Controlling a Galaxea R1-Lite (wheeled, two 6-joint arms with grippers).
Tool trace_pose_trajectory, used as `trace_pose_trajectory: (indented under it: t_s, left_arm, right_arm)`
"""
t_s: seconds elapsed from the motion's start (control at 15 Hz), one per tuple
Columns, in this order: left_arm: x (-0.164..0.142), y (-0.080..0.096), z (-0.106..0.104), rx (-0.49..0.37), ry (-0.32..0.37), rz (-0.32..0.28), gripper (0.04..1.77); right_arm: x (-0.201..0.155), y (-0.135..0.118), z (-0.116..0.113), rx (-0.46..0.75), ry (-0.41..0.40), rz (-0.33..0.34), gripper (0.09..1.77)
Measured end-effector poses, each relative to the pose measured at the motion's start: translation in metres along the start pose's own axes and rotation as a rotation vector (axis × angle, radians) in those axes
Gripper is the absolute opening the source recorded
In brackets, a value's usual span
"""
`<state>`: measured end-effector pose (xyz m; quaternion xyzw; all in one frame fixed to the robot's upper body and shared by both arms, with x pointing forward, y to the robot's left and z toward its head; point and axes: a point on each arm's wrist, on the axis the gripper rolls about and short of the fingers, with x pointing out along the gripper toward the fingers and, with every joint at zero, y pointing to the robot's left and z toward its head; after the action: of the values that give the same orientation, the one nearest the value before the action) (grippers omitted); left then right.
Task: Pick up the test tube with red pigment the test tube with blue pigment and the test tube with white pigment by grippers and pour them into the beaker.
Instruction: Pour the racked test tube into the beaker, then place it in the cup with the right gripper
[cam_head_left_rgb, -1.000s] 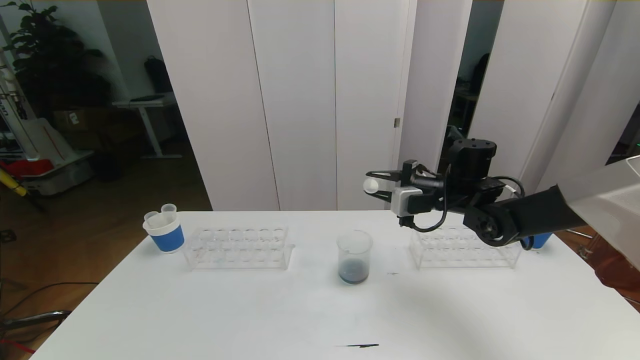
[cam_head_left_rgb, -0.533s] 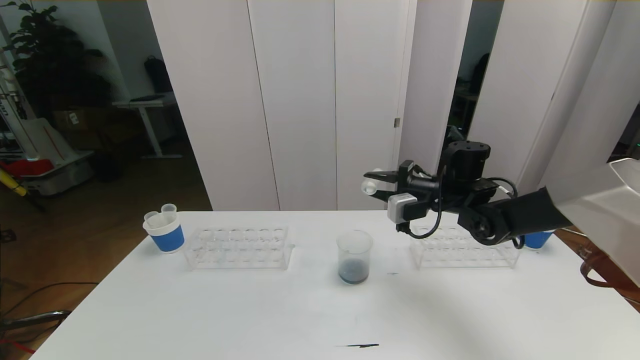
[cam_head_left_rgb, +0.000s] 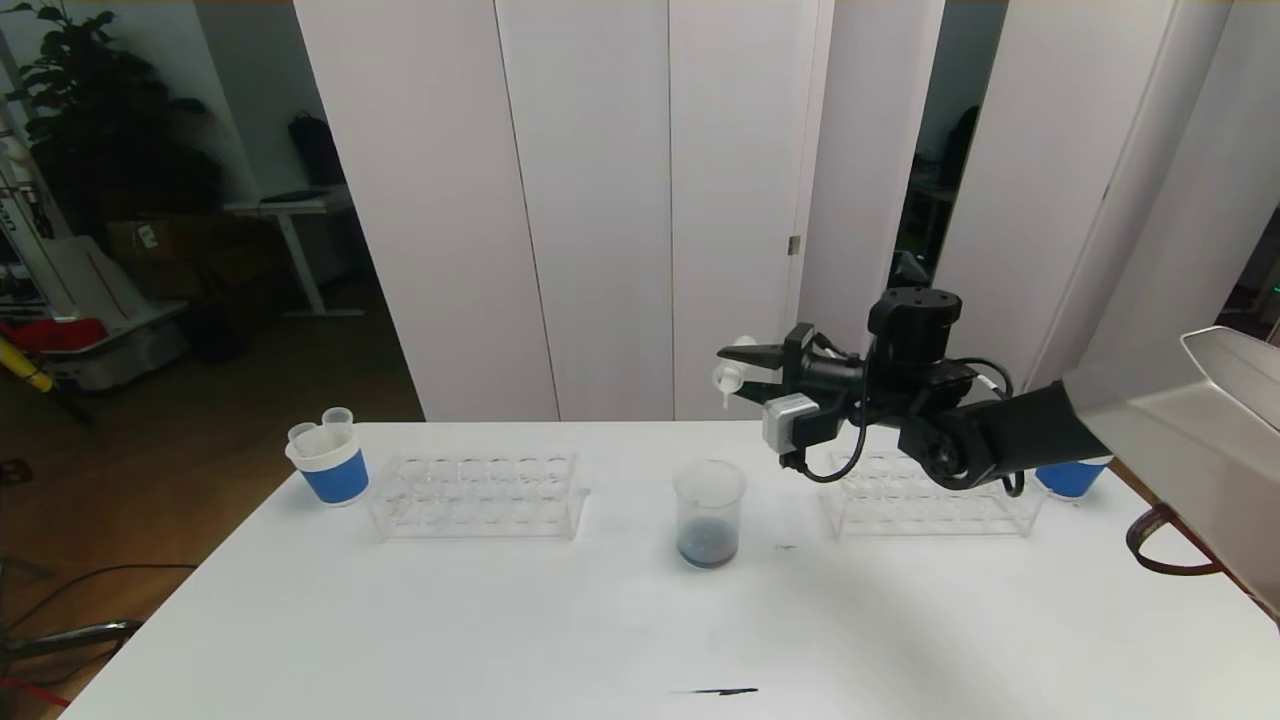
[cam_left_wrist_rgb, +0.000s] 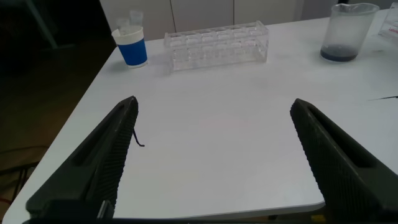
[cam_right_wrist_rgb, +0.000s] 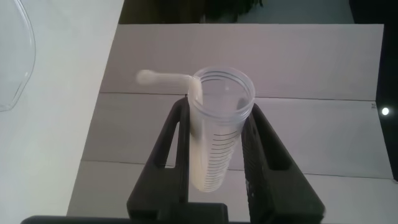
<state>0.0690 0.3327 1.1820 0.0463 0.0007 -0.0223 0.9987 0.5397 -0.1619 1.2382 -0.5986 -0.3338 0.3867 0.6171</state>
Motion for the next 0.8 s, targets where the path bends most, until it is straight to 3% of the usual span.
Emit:
trace_pose_trajectory:
  t_s: [0.8]
  left_arm:
    - [0.0,0.0,0.0,0.0,0.0,0.0,1.75]
  right_arm:
    - [0.0064,-0.0025,-0.0018,-0.112,-0.017,-0.017,0.57]
